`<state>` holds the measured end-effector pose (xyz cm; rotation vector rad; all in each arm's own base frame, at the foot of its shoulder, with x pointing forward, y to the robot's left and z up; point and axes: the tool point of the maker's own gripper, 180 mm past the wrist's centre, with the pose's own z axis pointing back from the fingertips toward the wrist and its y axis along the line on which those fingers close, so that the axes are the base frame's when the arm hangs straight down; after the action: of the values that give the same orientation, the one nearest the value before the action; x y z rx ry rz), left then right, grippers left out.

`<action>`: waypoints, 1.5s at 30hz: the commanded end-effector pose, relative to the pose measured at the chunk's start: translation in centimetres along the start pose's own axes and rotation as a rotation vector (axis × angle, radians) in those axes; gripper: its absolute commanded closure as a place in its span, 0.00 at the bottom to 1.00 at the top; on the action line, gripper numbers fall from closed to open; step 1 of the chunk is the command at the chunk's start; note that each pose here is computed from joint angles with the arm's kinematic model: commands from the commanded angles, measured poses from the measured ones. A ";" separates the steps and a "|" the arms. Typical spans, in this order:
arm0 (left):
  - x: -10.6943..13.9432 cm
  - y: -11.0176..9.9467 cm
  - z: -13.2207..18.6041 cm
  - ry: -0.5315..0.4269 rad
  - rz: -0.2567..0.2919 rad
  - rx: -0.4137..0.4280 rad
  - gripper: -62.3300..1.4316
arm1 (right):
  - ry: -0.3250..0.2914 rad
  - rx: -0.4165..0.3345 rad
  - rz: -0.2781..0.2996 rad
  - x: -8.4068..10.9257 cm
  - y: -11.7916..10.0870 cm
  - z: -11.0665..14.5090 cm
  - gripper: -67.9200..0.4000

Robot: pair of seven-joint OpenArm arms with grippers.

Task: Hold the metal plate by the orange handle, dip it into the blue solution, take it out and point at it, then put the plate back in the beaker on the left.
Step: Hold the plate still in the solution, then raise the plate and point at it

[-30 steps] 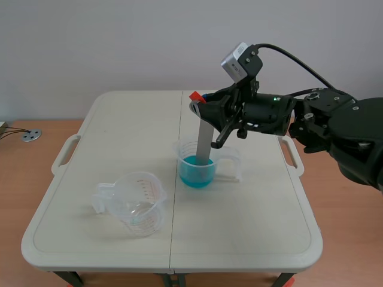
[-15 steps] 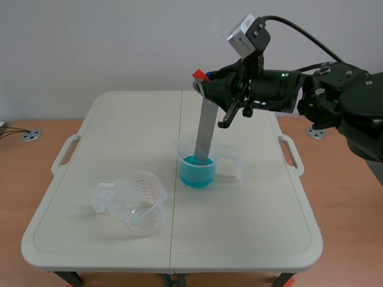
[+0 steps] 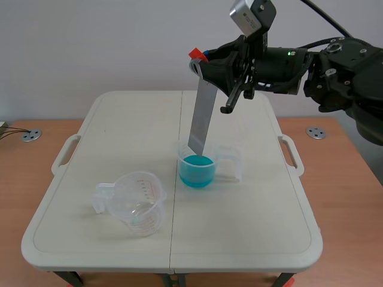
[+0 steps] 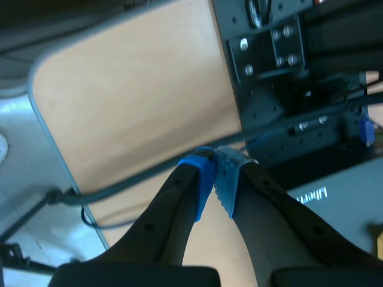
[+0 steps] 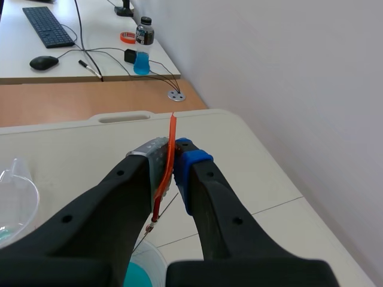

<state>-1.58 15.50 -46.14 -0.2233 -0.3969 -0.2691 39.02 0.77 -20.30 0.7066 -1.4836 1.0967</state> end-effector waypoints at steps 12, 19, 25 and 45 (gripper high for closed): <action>10.6 12.2 1.1 -0.189 -0.198 0.224 0.93 | -0.084 0.002 0.084 4.4 -1.8 -0.2 0.98; 18.9 17.8 3.5 -0.330 -0.307 0.355 0.93 | -0.105 0.012 0.111 5.6 -1.6 0.0 0.98; 25.3 19.7 5.3 -0.454 -0.366 0.411 0.93 | -0.131 0.026 0.141 7.1 -1.3 0.3 0.98; 37.7 7.3 2.9 -0.700 -0.565 -0.018 0.93 | -0.163 0.039 0.152 8.8 -0.8 0.3 0.98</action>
<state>32.34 15.50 -30.48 -0.2107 -1.1125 -0.7619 37.62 1.40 -14.04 0.7255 -1.6180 1.1998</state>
